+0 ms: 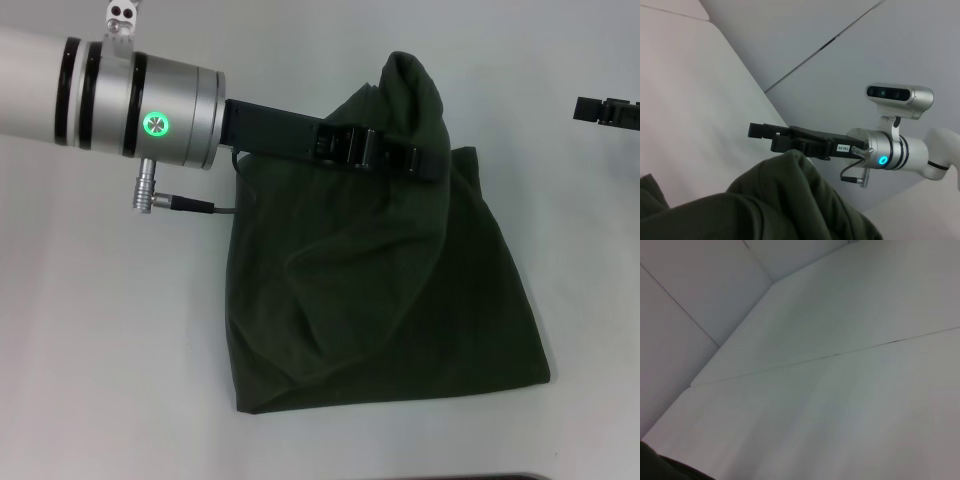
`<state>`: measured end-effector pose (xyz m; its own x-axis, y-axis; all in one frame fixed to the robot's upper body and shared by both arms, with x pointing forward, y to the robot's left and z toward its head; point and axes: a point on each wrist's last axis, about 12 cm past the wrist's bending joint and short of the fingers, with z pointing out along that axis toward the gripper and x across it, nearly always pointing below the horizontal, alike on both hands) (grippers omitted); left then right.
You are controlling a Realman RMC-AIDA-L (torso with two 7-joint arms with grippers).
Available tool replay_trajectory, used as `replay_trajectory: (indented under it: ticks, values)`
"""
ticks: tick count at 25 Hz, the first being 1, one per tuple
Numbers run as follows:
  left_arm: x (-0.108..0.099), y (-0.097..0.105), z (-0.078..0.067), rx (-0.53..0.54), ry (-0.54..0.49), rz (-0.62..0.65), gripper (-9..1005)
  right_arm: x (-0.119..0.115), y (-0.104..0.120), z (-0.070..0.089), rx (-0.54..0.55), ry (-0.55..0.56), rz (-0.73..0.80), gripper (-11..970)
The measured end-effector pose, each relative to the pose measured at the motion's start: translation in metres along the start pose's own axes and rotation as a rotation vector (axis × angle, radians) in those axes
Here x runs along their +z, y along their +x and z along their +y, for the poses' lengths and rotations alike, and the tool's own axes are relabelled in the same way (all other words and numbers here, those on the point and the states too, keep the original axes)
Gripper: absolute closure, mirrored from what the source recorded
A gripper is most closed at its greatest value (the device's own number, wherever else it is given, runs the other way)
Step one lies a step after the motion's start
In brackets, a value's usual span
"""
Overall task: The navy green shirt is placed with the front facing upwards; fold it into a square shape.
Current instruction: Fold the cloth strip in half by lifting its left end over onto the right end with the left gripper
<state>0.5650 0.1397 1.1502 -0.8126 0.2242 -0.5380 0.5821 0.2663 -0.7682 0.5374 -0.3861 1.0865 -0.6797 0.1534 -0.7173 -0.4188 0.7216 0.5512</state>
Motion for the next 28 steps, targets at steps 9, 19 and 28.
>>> replay_trajectory:
  ticks: [9,19,28]
  values:
    - [0.002,0.001,0.004,-0.008,-0.011,-0.004,927,-0.011,0.006,-0.005,0.022,0.018,-0.02,44]
    - [-0.001,0.002,0.008,-0.018,-0.025,-0.005,927,-0.037,0.001,-0.008,0.053,0.048,-0.057,44]
    - [-0.003,0.003,0.009,-0.023,-0.029,-0.012,927,-0.04,-0.004,-0.008,0.05,0.047,-0.051,43]
